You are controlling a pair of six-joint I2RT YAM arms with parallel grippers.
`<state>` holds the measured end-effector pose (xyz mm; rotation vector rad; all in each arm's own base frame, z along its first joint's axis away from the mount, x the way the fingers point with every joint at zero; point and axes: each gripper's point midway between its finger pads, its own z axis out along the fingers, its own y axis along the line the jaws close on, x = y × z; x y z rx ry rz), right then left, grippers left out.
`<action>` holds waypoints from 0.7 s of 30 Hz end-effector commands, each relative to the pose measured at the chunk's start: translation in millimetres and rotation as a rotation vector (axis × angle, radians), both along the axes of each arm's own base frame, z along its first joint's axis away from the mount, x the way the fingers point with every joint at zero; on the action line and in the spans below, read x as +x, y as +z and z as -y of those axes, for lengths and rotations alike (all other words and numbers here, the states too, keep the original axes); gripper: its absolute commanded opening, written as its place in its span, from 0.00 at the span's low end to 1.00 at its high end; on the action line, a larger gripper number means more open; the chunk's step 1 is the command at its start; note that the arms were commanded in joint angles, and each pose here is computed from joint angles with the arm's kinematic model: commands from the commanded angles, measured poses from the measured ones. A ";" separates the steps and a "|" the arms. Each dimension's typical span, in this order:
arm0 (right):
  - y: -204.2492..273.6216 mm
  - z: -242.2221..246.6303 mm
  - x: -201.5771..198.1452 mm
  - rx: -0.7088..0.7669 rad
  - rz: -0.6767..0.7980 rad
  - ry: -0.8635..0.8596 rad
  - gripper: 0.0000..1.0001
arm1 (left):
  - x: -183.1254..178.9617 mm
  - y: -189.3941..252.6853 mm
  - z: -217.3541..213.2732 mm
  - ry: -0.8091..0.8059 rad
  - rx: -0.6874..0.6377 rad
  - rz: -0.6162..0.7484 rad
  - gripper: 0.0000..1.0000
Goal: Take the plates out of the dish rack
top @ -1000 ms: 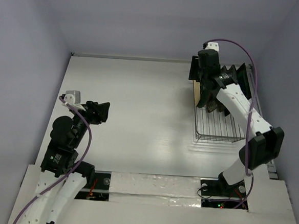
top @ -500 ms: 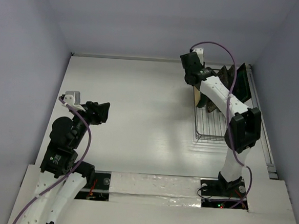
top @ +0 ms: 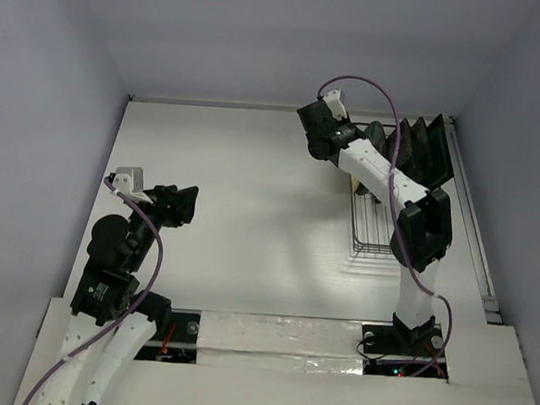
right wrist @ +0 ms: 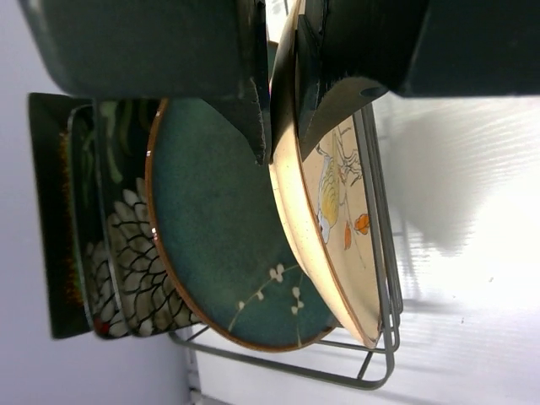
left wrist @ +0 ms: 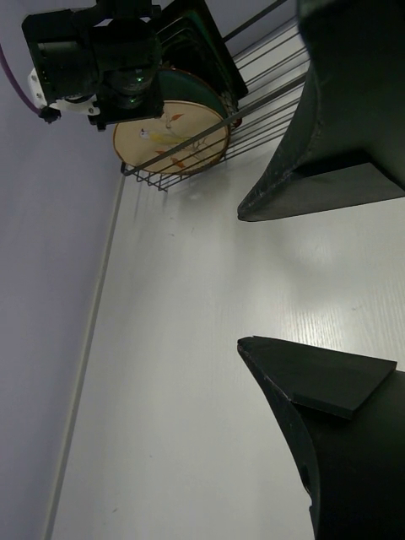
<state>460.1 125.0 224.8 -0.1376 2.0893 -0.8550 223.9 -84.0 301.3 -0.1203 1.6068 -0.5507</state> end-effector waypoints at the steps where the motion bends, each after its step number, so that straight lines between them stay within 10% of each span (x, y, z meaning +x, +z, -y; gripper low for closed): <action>1: 91.0 -14.1 -0.2 0.043 0.269 -0.019 0.00 | -1.3 9.2 0.7 -0.005 0.000 0.041 0.54; 13: 214.3 -6.5 -74.4 0.131 0.497 0.021 0.00 | -0.4 7.1 1.4 -0.006 -0.002 0.031 0.54; 21: 155.5 -120.1 -147.1 0.845 0.276 0.592 0.00 | 2.6 5.4 -4.0 0.029 -0.002 0.022 0.53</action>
